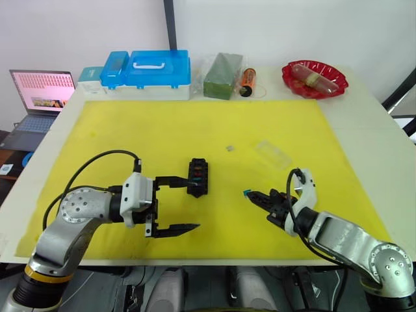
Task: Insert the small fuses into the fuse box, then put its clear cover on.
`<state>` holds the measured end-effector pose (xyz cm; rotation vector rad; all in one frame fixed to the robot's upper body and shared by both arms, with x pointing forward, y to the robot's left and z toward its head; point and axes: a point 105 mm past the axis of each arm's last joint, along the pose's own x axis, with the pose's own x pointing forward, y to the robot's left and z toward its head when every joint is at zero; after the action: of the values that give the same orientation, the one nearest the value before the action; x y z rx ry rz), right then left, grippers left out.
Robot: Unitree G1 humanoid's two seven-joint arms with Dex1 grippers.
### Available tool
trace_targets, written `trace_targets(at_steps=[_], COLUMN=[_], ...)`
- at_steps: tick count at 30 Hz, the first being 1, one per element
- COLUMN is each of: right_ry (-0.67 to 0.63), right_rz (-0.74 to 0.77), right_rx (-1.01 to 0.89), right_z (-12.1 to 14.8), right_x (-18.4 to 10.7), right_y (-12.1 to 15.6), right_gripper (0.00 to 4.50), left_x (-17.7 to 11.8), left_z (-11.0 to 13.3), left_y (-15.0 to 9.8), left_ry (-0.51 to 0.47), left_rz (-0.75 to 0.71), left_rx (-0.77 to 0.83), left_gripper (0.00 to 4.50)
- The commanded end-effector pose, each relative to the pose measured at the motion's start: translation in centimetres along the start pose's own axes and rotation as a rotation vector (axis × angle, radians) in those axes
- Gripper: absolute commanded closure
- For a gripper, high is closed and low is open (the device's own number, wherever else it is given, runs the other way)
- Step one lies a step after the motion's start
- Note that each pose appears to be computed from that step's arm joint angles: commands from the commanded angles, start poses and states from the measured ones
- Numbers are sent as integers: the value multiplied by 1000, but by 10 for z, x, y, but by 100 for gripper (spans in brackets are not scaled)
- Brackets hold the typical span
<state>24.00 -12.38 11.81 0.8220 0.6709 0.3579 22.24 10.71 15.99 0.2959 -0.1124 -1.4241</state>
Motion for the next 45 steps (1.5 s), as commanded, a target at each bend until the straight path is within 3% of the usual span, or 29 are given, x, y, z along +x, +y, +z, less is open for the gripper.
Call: trace_targets(at_steps=[1, 12, 21, 25, 26, 30, 33, 36, 38, 40, 43, 45], right_ry=[-25, 14, 39, 328, 434, 586, 645, 689, 713, 727, 730, 732], right_rz=[-14, -106, -63, 147, 169, 251, 272, 281, 297, 296, 298, 303], right_rx=[60, 121, 7, -308, -390, -549, -613, -653, -674, -704, -709, -709], right_z=[-2, -28, -27, -14, -6, 27, 38, 40, 40, 39, 40, 41], right_x=[0, -3, -10, -36, -45, -56, -49, -41, -38, -33, -29, -26], right_y=[6, 8, 8, -5, -3, 22, 20, 14, 11, 6, 0, -1], right_gripper=[446, 446, 156, 15, 4, 4, 4, 60, 126, 126, 184, 250], left_x=[3, 4, 4, 3, 4, 4, 5, 4, 3, 2, 2, 2], left_z=[12, 14, 13, 11, 11, 12, 11, 12, 12, 12, 12, 11], left_y=[-1, -2, -1, -3, -4, -7, -6, -5, -5, -5, -5, -5], left_ry=[-20, -3, 1, 3, 3, -5, -5, -4, -2, 0, 1, 1], left_rz=[-9, -19, -24, -37, -45, -58, -57, -58, -58, -56, -53, -54], left_rx=[42, 34, 34, 37, 40, 46, 51, 55, 57, 59, 59, 58], left_gripper=[0, 0, 0, 0, 0, 0, 0, 0, 0, 0, 0, 0])
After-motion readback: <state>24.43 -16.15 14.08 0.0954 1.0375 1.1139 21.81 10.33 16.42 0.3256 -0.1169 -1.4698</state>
